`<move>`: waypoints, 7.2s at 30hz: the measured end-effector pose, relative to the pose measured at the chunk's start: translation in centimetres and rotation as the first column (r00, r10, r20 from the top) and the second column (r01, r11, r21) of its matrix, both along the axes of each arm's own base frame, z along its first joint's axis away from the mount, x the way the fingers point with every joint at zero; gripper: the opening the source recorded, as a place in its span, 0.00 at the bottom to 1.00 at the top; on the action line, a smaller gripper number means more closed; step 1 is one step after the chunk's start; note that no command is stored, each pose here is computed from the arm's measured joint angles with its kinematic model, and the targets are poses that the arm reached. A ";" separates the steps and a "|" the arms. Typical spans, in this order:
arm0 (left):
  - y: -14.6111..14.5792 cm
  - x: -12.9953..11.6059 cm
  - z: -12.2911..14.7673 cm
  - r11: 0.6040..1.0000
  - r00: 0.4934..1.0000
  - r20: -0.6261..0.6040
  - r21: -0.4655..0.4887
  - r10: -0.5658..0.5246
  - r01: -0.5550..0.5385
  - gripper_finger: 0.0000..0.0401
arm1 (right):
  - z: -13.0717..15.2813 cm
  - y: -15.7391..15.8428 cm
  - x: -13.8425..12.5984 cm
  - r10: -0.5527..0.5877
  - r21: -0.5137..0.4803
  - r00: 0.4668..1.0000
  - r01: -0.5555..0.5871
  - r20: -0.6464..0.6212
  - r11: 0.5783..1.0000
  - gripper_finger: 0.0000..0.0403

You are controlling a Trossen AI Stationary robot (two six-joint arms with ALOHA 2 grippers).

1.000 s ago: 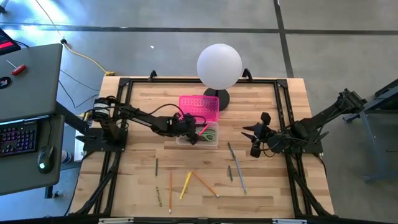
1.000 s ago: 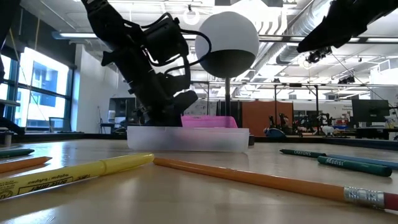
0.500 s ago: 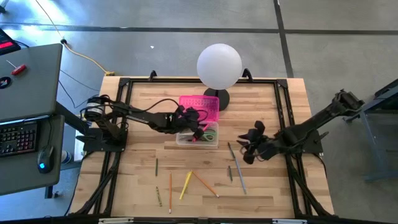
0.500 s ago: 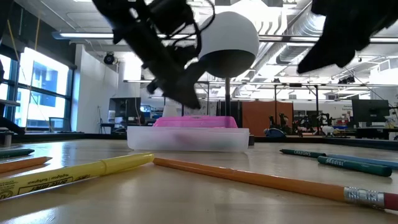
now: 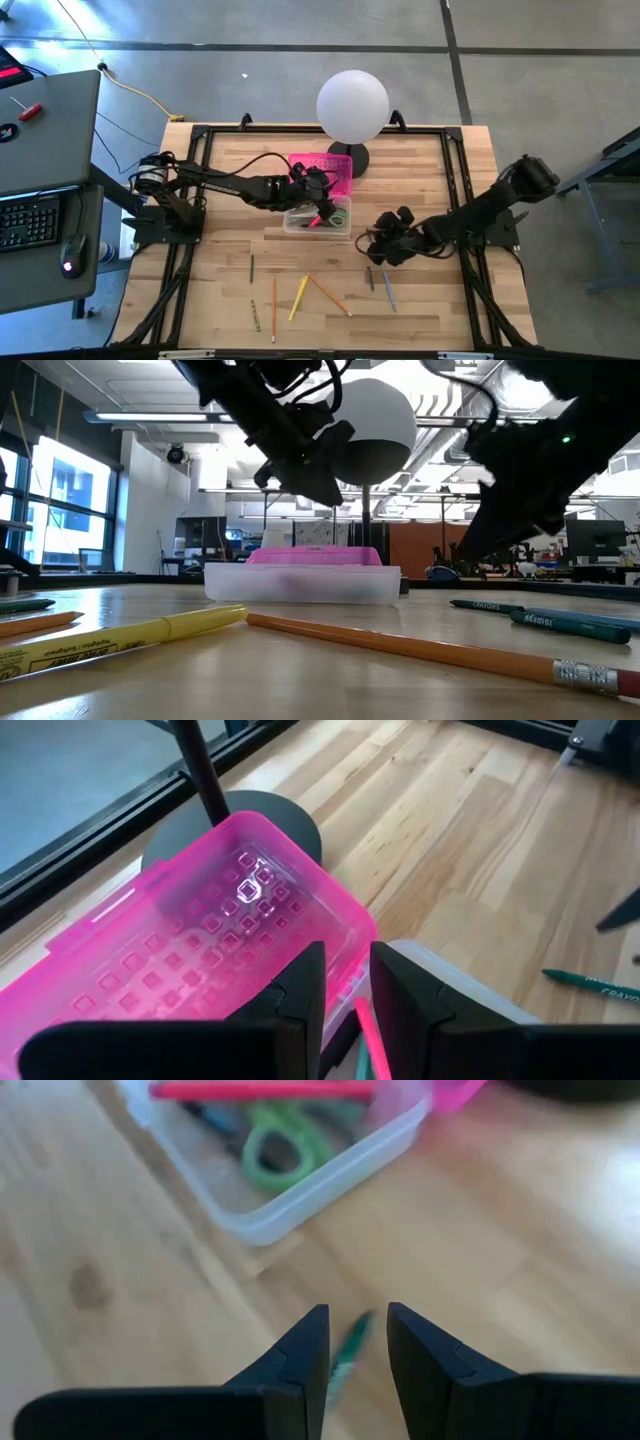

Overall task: Pick & place school supplies into a supply box
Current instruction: Put the top dark green crayon into the pink supply box, then put the left dark green crayon into the pink supply box

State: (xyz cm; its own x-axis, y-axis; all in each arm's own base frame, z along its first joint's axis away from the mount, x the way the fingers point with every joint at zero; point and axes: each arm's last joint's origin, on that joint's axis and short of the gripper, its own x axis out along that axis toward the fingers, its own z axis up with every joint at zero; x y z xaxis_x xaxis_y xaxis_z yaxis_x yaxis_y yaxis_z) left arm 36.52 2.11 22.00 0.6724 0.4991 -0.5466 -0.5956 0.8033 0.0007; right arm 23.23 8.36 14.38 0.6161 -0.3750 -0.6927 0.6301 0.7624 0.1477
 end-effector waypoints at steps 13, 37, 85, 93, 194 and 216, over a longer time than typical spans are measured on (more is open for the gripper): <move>0.0 -0.2 -0.2 1.000 1.000 -0.025 -0.003 0.002 -0.002 0.28 | -0.6 -0.5 0.6 -0.013 0.104 1.000 0.015 -0.022 0.994 0.21; 0.0 -0.2 -0.2 1.000 1.000 -0.026 -0.004 0.003 -0.003 0.28 | -3.5 -0.6 1.0 -0.004 0.053 0.990 0.011 -0.139 0.999 0.21; -1.2 -8.4 10.0 0.998 0.988 0.144 -0.044 0.048 -0.042 0.12 | 5.7 -1.3 12.4 0.578 -0.385 0.780 -0.623 -0.241 0.680 0.01; -1.2 -8.6 9.7 0.997 0.994 0.105 -0.062 0.041 -0.034 0.13 | 2.8 -5.8 16.9 0.546 -0.384 0.782 -0.624 -0.301 0.681 0.01; -21.6 -15.3 -8.0 0.731 0.743 -0.387 -0.213 0.546 -0.649 0.34 | 3.4 -6.9 10.1 0.459 -0.246 0.775 -0.593 -0.435 0.767 0.21; -22.1 -14.6 -11.1 0.636 0.687 -0.302 -0.262 0.661 -0.726 0.34 | 8.8 -6.5 10.0 0.480 -0.415 0.862 -0.500 -0.161 0.760 0.21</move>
State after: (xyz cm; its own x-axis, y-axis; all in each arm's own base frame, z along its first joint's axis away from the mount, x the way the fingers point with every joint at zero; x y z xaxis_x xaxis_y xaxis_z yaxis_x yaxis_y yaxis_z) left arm 21.91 -19.96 10.94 0.0894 0.5432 -0.8348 -0.9926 0.1173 -0.0300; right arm 33.25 1.81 23.19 0.7723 -0.2932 -0.5636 0.1505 0.9463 -0.2861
